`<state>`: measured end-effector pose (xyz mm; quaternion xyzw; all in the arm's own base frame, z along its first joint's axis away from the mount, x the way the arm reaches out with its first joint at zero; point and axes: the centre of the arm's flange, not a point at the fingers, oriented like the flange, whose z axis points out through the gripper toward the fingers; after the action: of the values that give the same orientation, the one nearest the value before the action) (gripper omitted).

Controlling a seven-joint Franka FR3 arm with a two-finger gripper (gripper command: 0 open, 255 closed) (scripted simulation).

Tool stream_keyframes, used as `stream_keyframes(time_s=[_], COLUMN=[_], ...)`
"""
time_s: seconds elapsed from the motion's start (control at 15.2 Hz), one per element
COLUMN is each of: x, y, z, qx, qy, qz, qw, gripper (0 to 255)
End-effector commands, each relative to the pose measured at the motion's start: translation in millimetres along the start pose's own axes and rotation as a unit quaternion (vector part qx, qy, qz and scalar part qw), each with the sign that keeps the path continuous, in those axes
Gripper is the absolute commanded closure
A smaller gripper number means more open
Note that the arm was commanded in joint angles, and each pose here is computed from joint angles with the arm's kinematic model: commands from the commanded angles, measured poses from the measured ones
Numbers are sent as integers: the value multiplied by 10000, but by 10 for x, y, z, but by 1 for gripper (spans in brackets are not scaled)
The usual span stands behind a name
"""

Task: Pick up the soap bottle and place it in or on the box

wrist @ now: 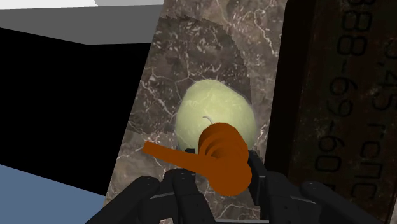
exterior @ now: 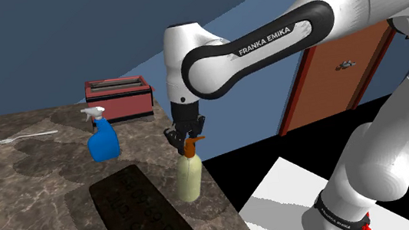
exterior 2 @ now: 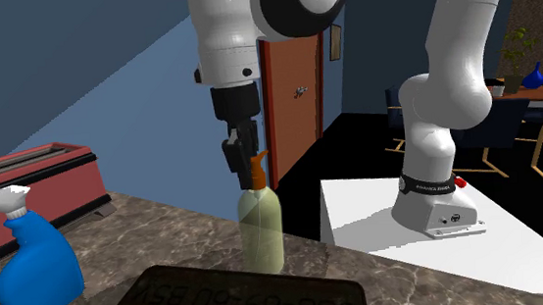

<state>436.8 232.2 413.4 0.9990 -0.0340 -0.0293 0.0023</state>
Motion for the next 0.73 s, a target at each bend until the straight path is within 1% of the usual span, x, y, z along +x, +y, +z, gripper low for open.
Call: stream_keyframes(time_s=[0.0, 0.4, 0.66], x=[0, 0, -13], y=[0, 0, 1], z=[1, 2, -209], qx=[0, 0, 0], qy=[-1, -1, -1], qz=[0, 0, 0], qw=[10000, 10000, 10000], gripper=[255, 255, 255])
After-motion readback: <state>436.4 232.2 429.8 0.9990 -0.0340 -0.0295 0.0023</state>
